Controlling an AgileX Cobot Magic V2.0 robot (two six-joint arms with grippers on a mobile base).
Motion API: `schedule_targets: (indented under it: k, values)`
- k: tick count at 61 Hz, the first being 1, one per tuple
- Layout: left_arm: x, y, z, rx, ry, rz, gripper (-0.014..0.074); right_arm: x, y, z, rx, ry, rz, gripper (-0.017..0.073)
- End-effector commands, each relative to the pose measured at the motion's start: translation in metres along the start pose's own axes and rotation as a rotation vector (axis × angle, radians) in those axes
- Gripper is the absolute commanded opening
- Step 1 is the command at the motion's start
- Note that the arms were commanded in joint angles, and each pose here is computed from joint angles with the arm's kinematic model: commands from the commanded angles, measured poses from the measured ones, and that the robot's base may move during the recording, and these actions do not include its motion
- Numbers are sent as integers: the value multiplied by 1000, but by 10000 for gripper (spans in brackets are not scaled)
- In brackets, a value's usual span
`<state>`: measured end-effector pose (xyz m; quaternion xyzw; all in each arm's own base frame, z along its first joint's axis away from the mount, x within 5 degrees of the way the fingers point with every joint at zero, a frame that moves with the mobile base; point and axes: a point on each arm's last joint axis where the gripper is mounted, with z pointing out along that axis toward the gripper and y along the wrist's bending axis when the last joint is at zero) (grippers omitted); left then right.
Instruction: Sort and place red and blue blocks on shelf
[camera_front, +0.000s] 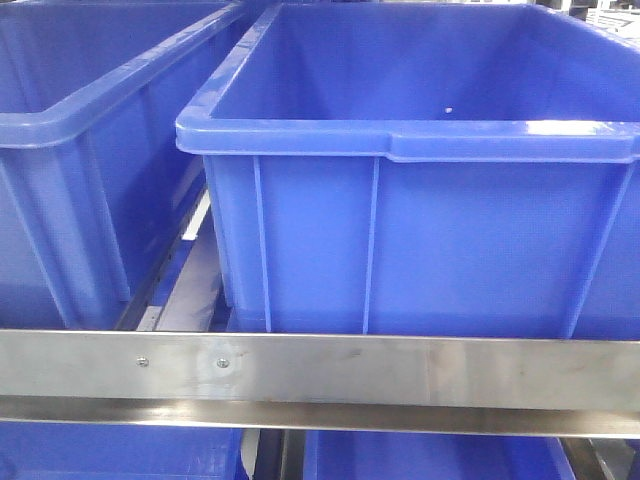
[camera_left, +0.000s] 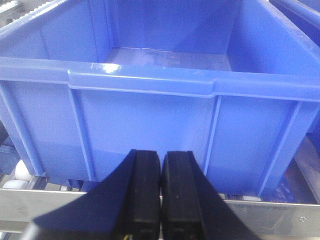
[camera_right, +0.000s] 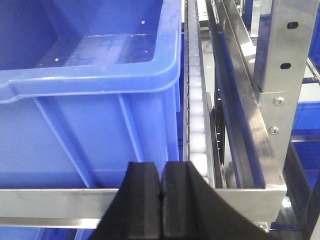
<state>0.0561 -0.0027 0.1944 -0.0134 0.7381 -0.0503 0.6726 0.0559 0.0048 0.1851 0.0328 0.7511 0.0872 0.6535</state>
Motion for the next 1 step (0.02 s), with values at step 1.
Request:
schedule_targets:
  k: [1]
  values:
    - [5, 0, 1, 14, -65, -5, 135, -16, 3, -4, -18, -127, -1, 53]
